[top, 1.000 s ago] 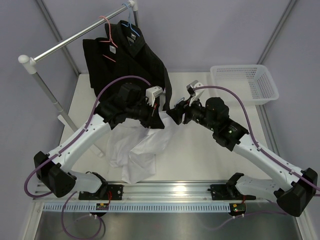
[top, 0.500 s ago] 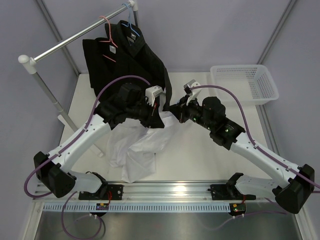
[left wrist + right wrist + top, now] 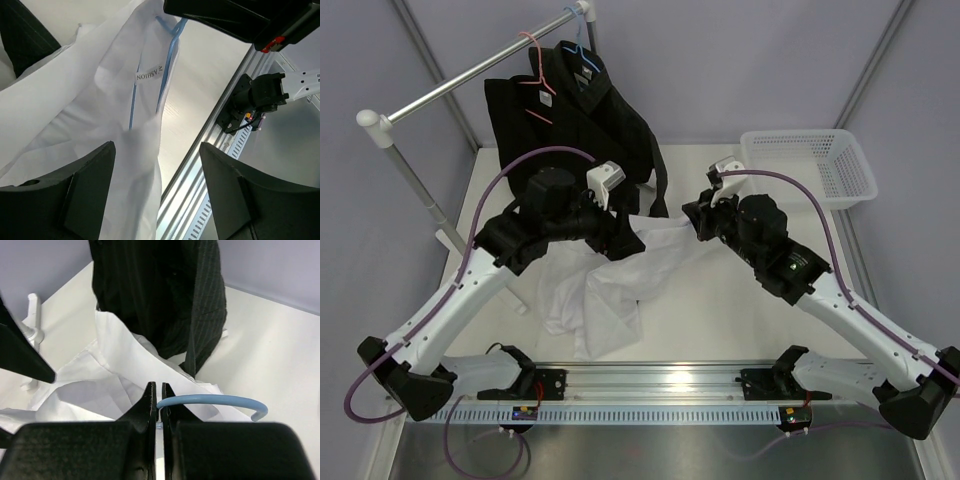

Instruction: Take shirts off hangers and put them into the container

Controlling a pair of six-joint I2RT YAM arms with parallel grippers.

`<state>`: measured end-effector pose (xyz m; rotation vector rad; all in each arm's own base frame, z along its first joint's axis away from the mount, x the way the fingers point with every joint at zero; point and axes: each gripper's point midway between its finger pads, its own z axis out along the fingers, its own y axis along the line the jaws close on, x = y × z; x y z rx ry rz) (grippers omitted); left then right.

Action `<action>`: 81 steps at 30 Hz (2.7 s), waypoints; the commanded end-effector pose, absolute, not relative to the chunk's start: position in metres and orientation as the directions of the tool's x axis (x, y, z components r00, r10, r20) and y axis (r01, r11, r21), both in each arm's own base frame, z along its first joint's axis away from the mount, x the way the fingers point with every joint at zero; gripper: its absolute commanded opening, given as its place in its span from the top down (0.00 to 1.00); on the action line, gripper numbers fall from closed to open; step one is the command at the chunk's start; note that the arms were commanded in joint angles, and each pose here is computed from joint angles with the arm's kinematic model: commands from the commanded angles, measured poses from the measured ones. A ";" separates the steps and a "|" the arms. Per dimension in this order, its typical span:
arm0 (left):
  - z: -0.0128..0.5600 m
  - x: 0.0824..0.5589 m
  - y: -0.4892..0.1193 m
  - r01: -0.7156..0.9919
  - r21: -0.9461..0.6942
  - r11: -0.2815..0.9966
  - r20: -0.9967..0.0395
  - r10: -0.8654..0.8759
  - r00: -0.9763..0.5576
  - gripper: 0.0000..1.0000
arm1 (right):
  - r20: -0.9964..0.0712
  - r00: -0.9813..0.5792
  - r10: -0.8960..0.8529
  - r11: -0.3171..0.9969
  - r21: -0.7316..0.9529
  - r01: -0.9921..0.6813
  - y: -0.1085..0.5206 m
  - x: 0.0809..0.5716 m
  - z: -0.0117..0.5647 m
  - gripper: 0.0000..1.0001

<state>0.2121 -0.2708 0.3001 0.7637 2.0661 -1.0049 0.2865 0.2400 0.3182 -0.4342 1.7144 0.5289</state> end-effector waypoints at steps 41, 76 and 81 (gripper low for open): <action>0.318 0.249 -0.288 0.711 -0.235 0.663 -0.865 0.191 -0.464 1.00 | -0.989 -0.147 -0.013 0.942 0.037 -0.334 0.184 0.294 0.332 1.00; 0.286 0.185 -0.224 0.593 -0.302 0.747 -0.862 0.052 -0.505 1.00 | -0.983 -0.049 0.179 0.983 0.181 -0.043 0.101 0.281 0.416 1.00; 0.274 0.204 -0.184 0.477 -0.138 0.868 -0.891 0.102 -0.442 1.00 | -0.969 0.006 0.246 0.969 0.245 -0.030 0.087 0.267 0.437 1.00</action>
